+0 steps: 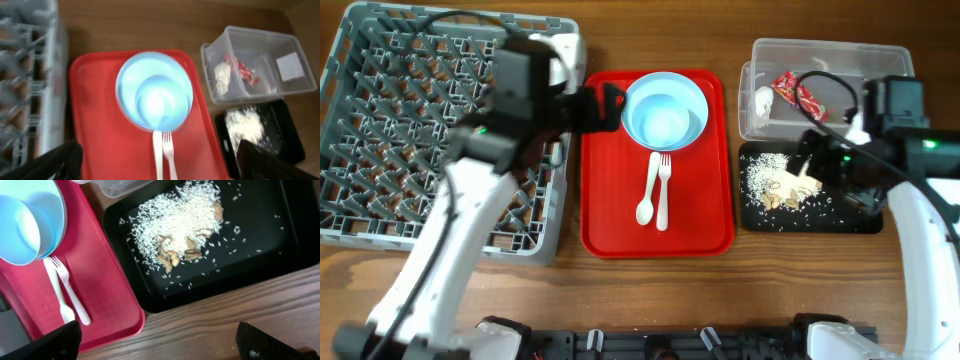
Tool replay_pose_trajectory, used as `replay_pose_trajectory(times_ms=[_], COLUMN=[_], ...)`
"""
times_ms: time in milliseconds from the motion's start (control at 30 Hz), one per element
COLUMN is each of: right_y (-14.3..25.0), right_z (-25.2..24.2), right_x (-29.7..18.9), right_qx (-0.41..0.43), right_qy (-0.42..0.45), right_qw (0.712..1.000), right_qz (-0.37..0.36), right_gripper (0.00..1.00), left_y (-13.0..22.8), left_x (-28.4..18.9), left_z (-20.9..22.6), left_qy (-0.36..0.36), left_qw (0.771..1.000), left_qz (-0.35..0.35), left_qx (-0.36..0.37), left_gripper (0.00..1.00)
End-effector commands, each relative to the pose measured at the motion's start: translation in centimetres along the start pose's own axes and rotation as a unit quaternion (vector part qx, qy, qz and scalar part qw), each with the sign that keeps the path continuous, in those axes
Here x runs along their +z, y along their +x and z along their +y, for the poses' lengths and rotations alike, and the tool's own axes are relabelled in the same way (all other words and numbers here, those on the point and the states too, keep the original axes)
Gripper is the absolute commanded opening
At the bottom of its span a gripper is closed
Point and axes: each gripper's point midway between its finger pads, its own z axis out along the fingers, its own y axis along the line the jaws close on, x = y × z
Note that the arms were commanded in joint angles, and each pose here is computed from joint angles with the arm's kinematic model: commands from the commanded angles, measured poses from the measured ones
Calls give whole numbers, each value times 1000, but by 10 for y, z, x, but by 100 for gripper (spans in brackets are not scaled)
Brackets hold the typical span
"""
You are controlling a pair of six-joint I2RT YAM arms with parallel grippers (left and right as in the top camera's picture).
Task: Sort waste into correct bins and load items into the dishwasher rack
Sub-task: 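Reach the left gripper to the blue bowl on the blue plate, then grasp the blue bowl rim with the left gripper and lift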
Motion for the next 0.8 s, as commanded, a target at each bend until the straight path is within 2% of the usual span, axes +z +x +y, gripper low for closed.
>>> replay_pose_trajectory(times_ms=[0, 100, 467, 600, 767], right_y=[-7, -12, -7, -7, -6], right_z=[-5, -18, -27, -27, -27], right_x=[-15, -17, -18, -18, -18], right_qx=[4, 31, 15, 14, 12], right_qy=[-40, -41, -35, -35, -35], right_qw=[999, 999, 999, 999, 999], right_qz=[-13, -16, -6, -6, -5], right_gripper=[100, 100, 100, 100, 100], left_y=[6, 17, 64, 81, 98], left_x=[47, 79, 168, 185, 201], left_z=[-10, -18, -58, -59, -50], left_qy=[-8, 0, 38, 20, -13], left_qw=[999, 999, 993, 991, 989], left_qz=[13, 26, 55, 65, 78], left_qx=[31, 42, 100, 113, 122], left_gripper=[100, 100, 100, 99, 92])
